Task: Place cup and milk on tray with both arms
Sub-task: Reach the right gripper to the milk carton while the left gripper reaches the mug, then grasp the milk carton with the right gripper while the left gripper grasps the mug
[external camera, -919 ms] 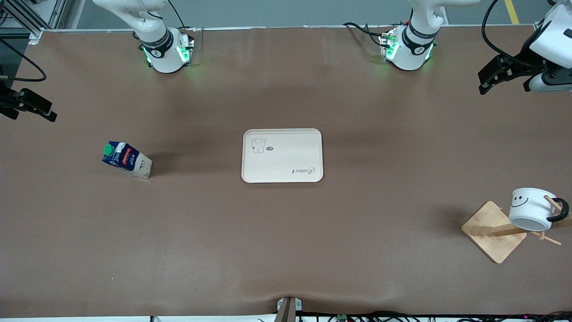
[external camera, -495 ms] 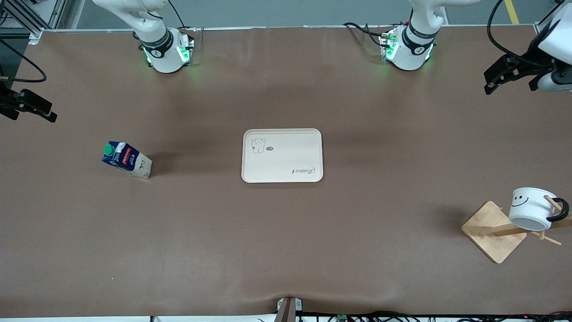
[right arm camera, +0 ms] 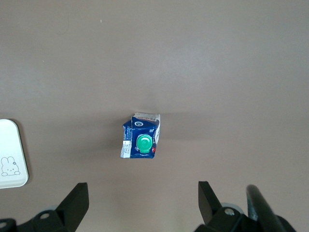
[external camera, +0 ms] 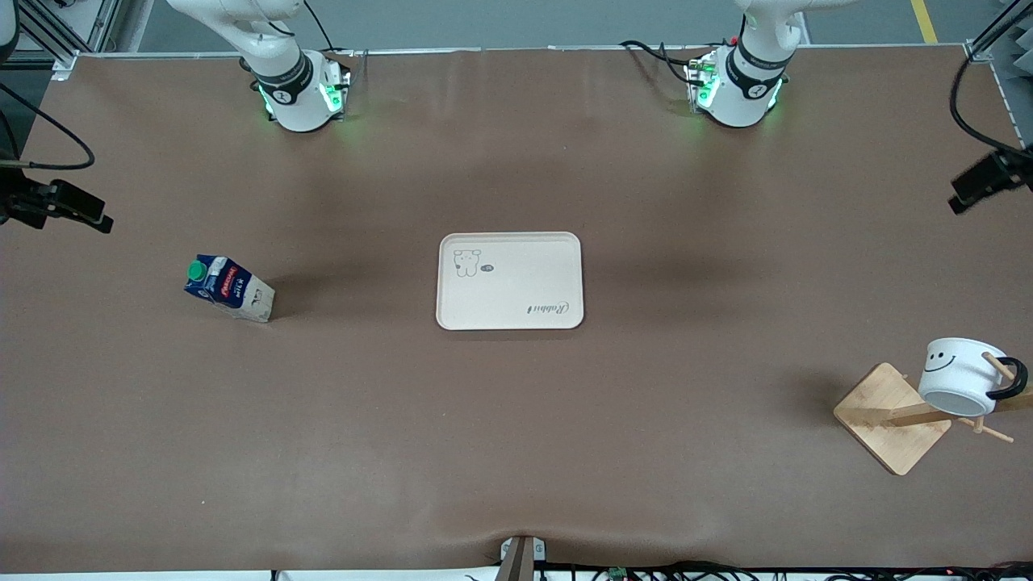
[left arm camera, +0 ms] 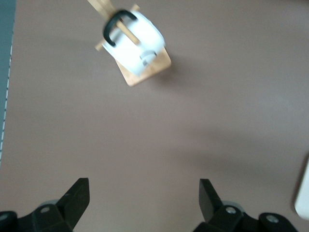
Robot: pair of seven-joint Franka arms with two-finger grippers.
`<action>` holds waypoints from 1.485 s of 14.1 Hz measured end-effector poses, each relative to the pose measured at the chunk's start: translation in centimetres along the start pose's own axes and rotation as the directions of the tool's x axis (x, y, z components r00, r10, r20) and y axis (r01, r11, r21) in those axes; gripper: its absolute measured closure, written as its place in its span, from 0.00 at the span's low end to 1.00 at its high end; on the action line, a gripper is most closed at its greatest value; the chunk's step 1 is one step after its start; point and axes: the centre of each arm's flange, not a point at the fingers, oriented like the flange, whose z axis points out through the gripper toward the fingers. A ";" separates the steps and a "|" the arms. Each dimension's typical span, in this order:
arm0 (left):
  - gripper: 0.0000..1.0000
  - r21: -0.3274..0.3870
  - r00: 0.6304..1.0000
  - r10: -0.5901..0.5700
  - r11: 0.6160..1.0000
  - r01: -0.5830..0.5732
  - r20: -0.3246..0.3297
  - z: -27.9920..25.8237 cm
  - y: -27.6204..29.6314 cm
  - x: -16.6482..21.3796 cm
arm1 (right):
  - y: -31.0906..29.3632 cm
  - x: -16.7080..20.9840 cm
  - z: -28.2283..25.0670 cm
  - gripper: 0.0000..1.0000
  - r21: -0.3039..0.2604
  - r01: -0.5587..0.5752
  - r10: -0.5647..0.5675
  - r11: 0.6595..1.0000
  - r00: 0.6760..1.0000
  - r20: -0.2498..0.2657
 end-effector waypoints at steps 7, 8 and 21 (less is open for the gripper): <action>0.00 -0.060 0.989 0.055 0.996 -0.064 -0.137 10.5 -3.9 1.7 | 0.1 1.6 1.8 0.00 -0.001 -0.002 0.002 1.000 1.000 0.020; 0.00 -0.084 0.984 0.067 0.993 -0.082 -0.167 11.4 -4.5 1.7 | 0.1 1.9 2.1 0.00 -0.002 -0.001 0.001 1.000 1.000 0.022; 0.00 -0.038 0.903 0.199 0.972 -0.231 -0.380 22.1 -4.0 2.6 | 3.4 7.2 13.2 0.00 0.017 -0.067 0.064 0.998 0.988 0.141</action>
